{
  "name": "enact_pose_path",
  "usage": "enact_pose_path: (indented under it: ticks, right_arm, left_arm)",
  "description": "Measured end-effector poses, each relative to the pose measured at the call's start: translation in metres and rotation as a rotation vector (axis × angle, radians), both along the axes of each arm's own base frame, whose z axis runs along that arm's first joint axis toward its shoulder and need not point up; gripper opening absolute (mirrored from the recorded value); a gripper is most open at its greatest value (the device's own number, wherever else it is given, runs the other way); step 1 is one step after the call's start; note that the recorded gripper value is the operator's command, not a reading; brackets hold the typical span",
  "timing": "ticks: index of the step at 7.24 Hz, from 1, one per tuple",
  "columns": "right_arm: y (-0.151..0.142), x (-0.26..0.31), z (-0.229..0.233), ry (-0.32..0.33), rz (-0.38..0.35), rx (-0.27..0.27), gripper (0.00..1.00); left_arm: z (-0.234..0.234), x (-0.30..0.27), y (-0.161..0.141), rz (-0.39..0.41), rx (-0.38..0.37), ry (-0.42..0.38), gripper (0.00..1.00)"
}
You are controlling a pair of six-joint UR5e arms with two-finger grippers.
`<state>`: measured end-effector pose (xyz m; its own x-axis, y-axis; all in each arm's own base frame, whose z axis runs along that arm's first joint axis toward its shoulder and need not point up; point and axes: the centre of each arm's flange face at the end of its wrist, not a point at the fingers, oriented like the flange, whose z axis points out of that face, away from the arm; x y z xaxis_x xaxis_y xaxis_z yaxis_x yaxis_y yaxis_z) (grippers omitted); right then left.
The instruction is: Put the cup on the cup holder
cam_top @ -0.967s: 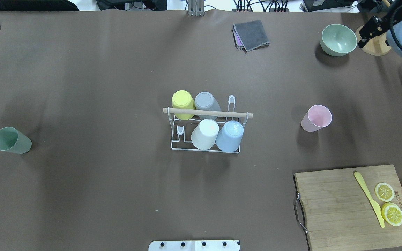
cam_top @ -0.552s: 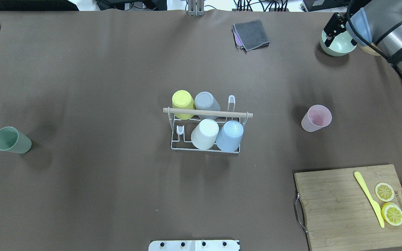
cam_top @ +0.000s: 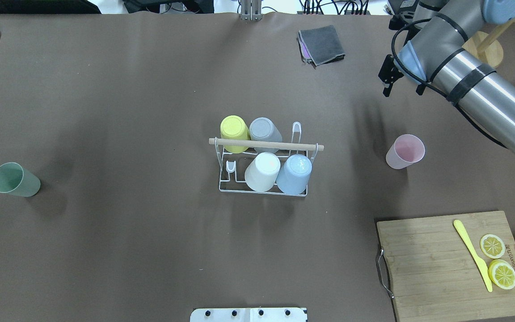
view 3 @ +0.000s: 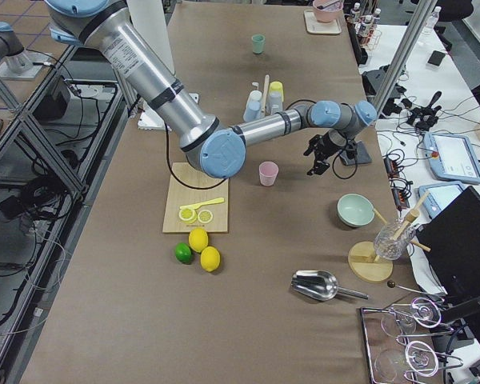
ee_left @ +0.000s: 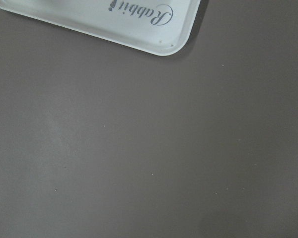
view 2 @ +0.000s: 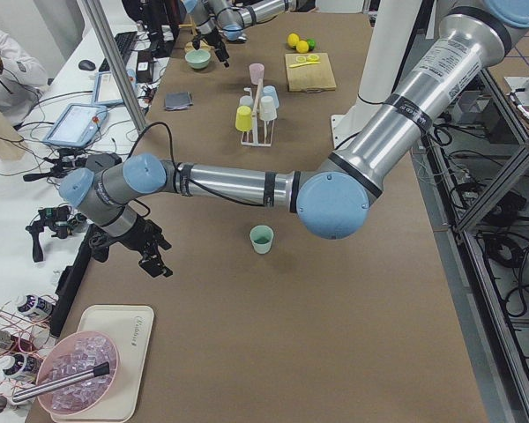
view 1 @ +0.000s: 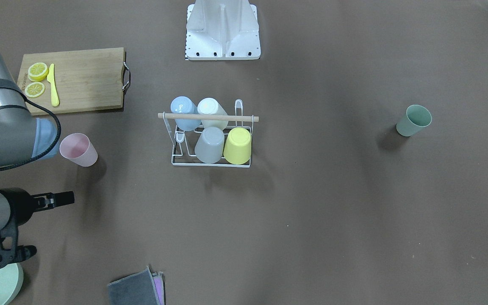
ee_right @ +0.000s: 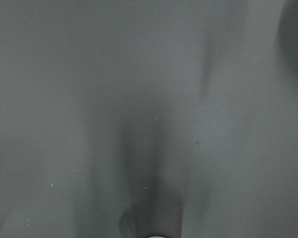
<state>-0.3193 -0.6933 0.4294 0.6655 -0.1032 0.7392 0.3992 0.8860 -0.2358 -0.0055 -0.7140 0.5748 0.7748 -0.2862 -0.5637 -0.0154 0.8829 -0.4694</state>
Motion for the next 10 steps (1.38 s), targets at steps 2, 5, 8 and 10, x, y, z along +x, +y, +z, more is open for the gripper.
enact_pose_path:
  ticks: [2,5,8,10]
  right_arm:
    - [0.019,-0.017,0.017,0.048,-0.086,-0.064,1.0]
    - [0.025,-0.027,0.05,0.079,-0.152,-0.139,1.0]
    - [0.015,-0.043,0.054,0.07,-0.188,-0.165,1.0]
    - [0.017,-0.056,0.058,0.076,-0.198,-0.195,1.0]
  left_arm:
    - [0.008,0.013,0.005,0.013,-0.02,0.061,0.97]
    - [0.022,0.065,0.009,-0.009,-0.103,0.209,0.97]
    - [0.015,0.124,0.013,0.044,-0.135,0.246,0.97]
    - [0.019,0.171,0.033,0.153,-0.192,0.243,0.97]
